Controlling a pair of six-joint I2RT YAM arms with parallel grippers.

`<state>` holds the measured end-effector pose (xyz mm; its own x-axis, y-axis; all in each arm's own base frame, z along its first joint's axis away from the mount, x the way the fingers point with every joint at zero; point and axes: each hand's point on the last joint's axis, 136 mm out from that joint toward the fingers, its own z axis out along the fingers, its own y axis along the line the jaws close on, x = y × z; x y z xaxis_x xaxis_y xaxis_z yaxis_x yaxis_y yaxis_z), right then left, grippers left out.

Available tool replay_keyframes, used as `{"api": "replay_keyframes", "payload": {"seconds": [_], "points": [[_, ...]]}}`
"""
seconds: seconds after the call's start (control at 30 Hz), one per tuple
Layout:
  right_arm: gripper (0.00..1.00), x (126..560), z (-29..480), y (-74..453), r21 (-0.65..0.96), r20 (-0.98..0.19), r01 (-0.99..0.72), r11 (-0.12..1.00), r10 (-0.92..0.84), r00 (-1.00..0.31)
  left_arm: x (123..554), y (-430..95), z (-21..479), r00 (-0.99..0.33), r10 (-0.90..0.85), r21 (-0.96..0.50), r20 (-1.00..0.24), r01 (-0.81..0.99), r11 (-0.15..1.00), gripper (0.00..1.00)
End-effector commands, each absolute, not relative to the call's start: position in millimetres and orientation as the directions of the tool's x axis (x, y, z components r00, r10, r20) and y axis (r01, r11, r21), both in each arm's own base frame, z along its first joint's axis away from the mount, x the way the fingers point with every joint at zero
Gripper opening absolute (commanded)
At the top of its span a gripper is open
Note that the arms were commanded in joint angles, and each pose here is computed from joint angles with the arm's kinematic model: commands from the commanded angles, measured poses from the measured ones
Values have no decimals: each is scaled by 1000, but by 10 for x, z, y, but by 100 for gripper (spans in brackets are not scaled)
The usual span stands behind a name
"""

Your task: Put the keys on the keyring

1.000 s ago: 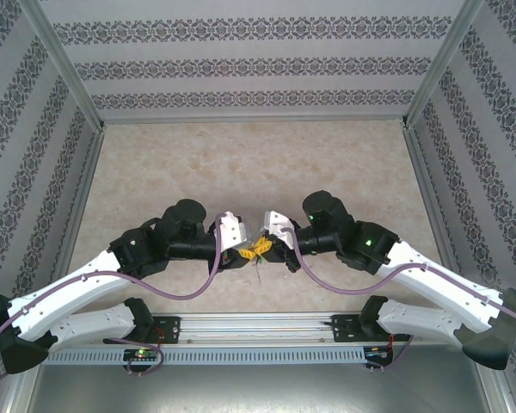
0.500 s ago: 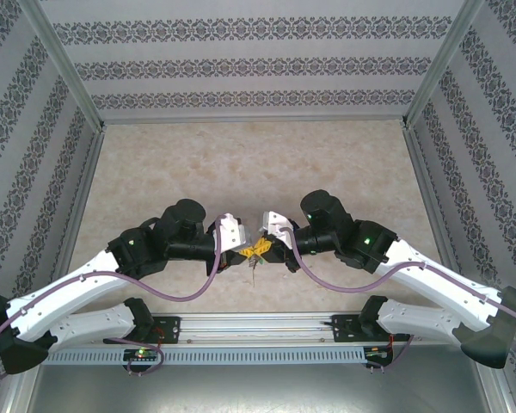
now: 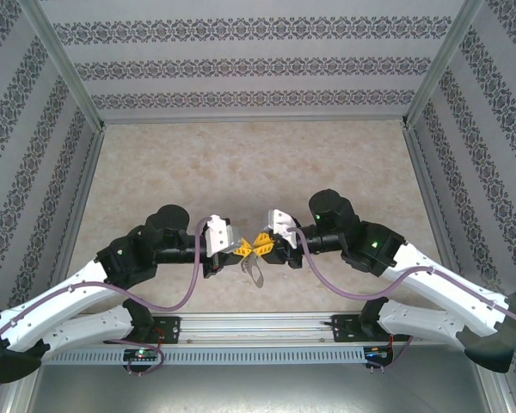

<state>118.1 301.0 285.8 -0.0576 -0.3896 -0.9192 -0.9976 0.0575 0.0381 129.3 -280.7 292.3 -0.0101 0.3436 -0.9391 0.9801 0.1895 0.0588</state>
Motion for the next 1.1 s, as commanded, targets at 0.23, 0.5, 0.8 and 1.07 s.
{"api": "replay_keyframes", "payload": {"seconds": [0.23,0.5,0.8,1.07], "points": [[17,1131,2900,2969,35,-932,-997,66,-357,-57,1203,-2827,3276,54,193,88,-980,981,170,0],[10,1105,2931,2976,34,-940,-998,51,-339,-50,1157,-2842,3308,63,150,85,-987,985,148,0],[0,1100,2863,3008,62,-931,-997,39,-358,-72,1124,-2842,3396,80,85,92,-993,986,140,0],[2,1133,2827,3046,77,-921,-996,43,-380,-88,1161,-2838,3408,84,72,95,-994,982,162,0]]}}
